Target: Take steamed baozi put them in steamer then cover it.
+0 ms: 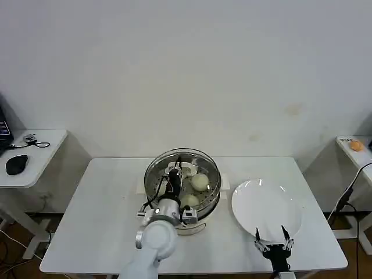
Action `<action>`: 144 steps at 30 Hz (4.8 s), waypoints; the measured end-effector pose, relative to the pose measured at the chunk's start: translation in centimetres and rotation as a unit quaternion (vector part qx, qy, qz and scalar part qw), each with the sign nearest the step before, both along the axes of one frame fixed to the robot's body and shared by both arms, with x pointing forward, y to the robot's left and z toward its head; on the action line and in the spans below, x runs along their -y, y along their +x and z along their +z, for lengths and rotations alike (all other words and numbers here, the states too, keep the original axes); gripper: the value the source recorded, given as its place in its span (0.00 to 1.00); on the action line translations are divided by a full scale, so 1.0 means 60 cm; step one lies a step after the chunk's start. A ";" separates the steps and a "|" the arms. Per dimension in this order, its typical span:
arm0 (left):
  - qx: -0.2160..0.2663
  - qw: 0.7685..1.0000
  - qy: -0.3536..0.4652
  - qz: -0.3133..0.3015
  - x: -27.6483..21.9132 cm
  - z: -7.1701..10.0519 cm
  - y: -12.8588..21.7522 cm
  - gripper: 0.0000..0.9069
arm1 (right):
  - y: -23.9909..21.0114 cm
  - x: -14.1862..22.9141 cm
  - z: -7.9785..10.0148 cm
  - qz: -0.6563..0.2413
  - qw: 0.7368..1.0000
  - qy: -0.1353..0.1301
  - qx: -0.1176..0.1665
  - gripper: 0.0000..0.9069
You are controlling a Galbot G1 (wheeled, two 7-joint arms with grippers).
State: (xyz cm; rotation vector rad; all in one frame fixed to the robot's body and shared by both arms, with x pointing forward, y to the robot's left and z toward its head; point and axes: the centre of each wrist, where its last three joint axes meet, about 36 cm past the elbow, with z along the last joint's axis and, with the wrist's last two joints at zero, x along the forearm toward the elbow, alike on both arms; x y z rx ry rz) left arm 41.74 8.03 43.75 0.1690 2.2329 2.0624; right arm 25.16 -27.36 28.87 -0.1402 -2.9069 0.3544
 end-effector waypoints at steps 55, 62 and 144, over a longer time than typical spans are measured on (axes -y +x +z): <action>0.000 1.000 0.011 -0.017 0.022 -0.018 -0.010 1.00 | -0.006 -0.029 0.005 0.031 0.999 0.019 0.001 1.00; 0.002 1.000 0.012 -0.016 0.009 -0.012 -0.021 1.00 | -0.008 -0.036 0.005 0.035 0.999 0.019 -0.001 1.00; -0.050 0.764 -0.625 0.153 -0.362 -0.149 -0.293 1.00 | -0.073 0.016 0.122 0.127 0.992 0.022 0.001 1.00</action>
